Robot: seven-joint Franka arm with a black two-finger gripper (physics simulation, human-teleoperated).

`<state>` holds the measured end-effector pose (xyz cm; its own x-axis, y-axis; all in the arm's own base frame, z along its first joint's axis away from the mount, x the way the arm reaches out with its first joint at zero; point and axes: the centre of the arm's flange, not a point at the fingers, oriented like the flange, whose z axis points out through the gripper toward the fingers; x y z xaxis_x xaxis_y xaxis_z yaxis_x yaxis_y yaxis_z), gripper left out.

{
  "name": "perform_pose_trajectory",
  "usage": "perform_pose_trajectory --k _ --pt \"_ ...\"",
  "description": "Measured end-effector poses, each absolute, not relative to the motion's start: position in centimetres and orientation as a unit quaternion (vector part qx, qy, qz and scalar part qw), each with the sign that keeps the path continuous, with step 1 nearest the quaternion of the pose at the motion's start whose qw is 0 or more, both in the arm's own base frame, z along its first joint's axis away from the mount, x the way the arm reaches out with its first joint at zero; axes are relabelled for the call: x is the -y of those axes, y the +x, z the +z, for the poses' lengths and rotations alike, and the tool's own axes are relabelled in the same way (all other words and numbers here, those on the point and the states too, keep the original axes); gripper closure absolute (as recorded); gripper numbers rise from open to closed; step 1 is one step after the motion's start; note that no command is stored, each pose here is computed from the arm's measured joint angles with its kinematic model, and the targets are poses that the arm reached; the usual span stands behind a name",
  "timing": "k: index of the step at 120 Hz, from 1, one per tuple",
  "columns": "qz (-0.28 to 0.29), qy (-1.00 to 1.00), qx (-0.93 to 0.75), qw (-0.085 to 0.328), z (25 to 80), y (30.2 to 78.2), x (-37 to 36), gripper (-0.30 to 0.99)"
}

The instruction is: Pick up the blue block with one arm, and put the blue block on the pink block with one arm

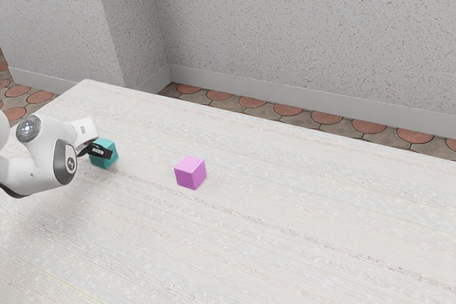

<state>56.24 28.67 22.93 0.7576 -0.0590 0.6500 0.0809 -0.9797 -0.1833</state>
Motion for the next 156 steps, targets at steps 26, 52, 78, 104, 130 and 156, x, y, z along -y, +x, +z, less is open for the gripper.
perform_pose_trajectory --k 26,52,78,104,130,156 --pt "-0.351 -0.931 0.006 0.102 23.6 56.3 -28.5 0.29" --pt "-0.356 -0.928 -0.005 0.107 25.6 56.2 -27.2 0.31" --pt "-0.363 -0.923 -0.036 0.117 29.4 55.6 -23.4 0.34" --pt "-0.382 -0.914 -0.090 0.102 32.3 56.9 -14.7 0.36" --pt "-0.386 -0.916 -0.082 0.068 32.6 56.9 -7.9 0.36" --pt "-0.384 -0.922 -0.036 0.026 31.9 56.9 -3.4 0.36"
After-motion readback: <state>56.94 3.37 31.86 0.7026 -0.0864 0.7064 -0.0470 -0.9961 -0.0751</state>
